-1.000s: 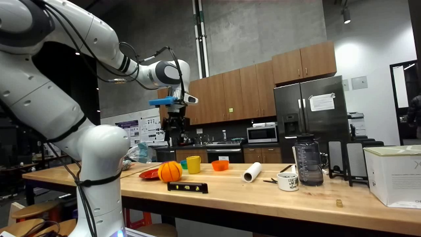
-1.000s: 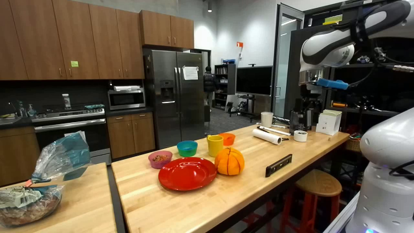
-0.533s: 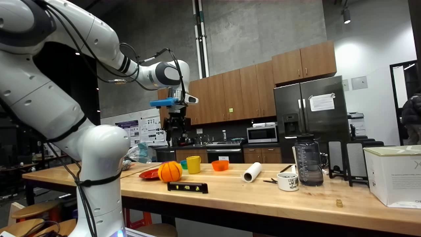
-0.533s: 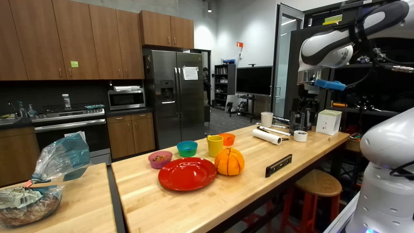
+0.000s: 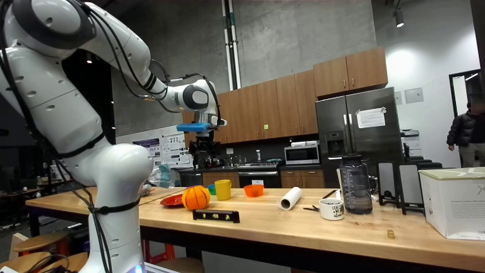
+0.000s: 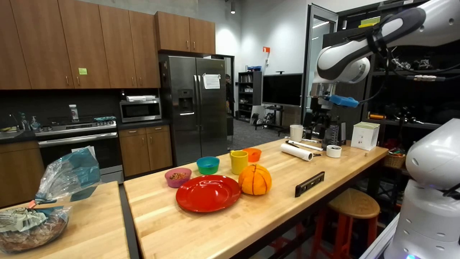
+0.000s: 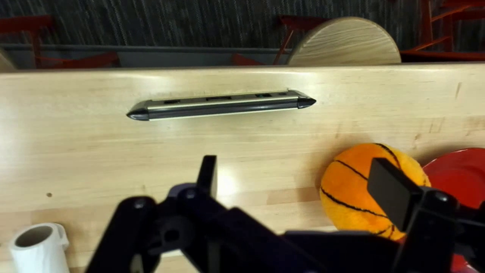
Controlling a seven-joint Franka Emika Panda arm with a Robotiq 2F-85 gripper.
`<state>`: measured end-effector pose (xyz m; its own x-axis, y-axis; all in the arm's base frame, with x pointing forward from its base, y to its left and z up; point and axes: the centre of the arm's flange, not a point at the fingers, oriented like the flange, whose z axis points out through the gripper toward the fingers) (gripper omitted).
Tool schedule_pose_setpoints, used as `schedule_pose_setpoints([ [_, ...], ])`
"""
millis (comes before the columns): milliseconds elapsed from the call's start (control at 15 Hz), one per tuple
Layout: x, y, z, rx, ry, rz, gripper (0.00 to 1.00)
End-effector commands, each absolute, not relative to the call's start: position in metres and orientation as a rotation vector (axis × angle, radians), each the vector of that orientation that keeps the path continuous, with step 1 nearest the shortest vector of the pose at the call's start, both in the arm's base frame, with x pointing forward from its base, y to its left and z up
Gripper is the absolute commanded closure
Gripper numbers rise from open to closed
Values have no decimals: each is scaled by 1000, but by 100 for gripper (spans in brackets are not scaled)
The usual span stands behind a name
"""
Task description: Pour the contents from the purple bowl into the green bowl.
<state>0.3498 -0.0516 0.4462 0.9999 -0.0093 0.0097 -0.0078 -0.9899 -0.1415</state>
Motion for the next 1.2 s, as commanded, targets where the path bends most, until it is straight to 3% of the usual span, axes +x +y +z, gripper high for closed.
schedule_pose_setpoints([
  [0,383,-22,442,-2999,-138,-18,0],
  [1133,489,148,431,-2937,-868,-68,0],
])
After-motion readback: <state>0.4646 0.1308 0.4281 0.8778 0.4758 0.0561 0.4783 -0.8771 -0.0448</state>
